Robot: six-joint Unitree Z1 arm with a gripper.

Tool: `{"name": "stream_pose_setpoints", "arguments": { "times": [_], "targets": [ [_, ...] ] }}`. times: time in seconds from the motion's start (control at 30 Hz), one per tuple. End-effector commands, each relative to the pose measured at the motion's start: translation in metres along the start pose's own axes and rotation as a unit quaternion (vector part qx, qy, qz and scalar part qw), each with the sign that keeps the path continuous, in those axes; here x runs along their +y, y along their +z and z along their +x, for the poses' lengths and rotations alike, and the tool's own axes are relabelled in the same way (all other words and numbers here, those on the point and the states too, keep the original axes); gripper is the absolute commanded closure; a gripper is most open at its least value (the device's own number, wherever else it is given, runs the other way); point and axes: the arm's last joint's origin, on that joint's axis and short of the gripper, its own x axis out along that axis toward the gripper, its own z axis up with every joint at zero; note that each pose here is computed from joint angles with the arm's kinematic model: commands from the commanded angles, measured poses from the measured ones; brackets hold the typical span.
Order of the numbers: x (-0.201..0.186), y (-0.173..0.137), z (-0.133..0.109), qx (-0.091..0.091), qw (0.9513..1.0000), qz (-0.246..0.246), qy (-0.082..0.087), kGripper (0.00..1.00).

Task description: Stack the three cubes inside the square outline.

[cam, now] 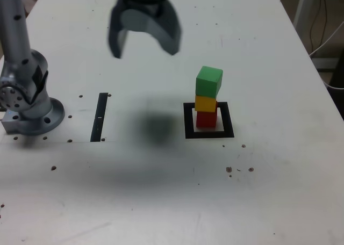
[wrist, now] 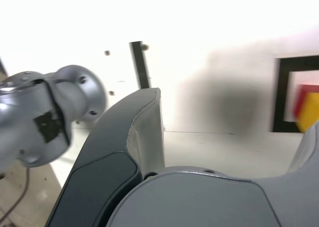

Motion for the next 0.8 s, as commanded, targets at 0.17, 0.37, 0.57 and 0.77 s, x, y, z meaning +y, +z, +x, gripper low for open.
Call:
{"name": "stream_pose_setpoints", "arguments": {
  "times": [0.17, 0.37, 0.57, 0.77],
  "targets": [
    [-0.005, -0.029, 0.022, 0.0, 0.9996, -0.009, -0.028, 0.01],
    [-0.012, -0.039, 0.047, -0.018, 0.9984, -0.013, -0.053, 0.01],
    [-0.017, -0.047, 0.072, -0.018, 0.9977, -0.017, -0.063, 0.01],
    [-0.021, -0.05, 0.092, -0.016, 0.9971, -0.02, -0.071, 0.01]
  ]
}}
